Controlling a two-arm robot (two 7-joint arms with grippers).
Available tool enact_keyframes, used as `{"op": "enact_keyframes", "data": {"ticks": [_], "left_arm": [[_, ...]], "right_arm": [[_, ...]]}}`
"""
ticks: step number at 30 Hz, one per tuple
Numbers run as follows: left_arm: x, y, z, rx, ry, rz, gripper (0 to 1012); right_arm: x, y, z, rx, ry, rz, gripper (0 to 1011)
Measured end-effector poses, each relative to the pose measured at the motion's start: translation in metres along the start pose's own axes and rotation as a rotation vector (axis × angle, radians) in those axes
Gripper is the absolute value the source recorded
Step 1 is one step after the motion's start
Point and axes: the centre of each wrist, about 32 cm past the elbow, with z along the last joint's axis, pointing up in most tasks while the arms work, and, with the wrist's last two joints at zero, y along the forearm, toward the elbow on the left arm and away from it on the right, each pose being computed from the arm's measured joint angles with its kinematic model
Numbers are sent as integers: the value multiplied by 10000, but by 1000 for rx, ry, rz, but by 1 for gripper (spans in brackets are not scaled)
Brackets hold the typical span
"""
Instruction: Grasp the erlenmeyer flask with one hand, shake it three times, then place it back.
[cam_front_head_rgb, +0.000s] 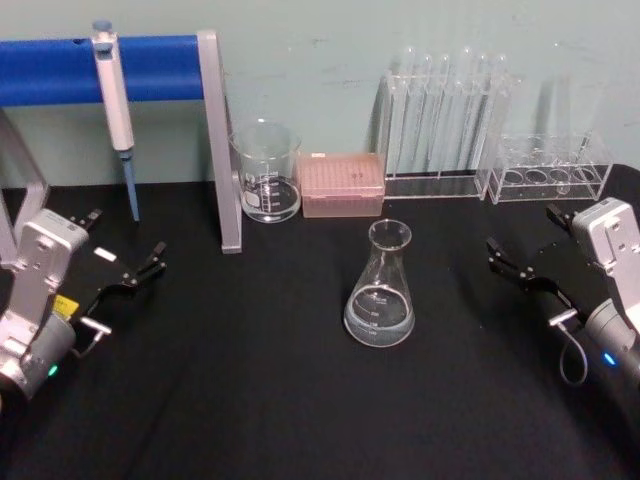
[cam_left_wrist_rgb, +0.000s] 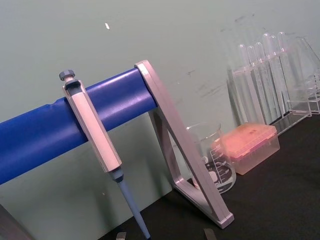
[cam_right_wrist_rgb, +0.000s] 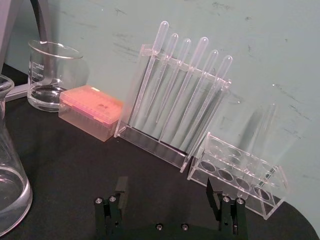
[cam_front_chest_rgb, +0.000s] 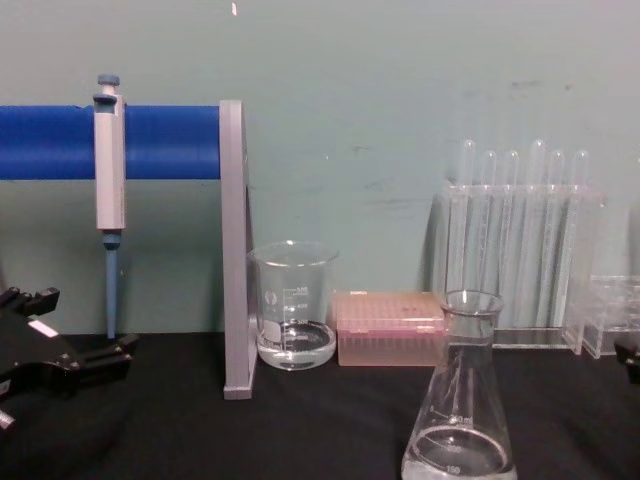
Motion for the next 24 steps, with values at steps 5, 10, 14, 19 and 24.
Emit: {"op": "enact_keyframes", "data": {"ticks": [5,10,14,19,24], "left_arm": [[0,0,0,0,0,0,1001],[0,0,0,0,0,0,1001],[0,0,0,0,0,0,1001],[0,0,0,0,0,0,1001],[0,0,0,0,0,0,1001]], "right_arm": [[0,0,0,0,0,0,1003],[0,0,0,0,0,0,1003],[0,0,0,0,0,0,1003],[0,0,0,0,0,0,1003],[0,0,0,0,0,0,1003]]}}
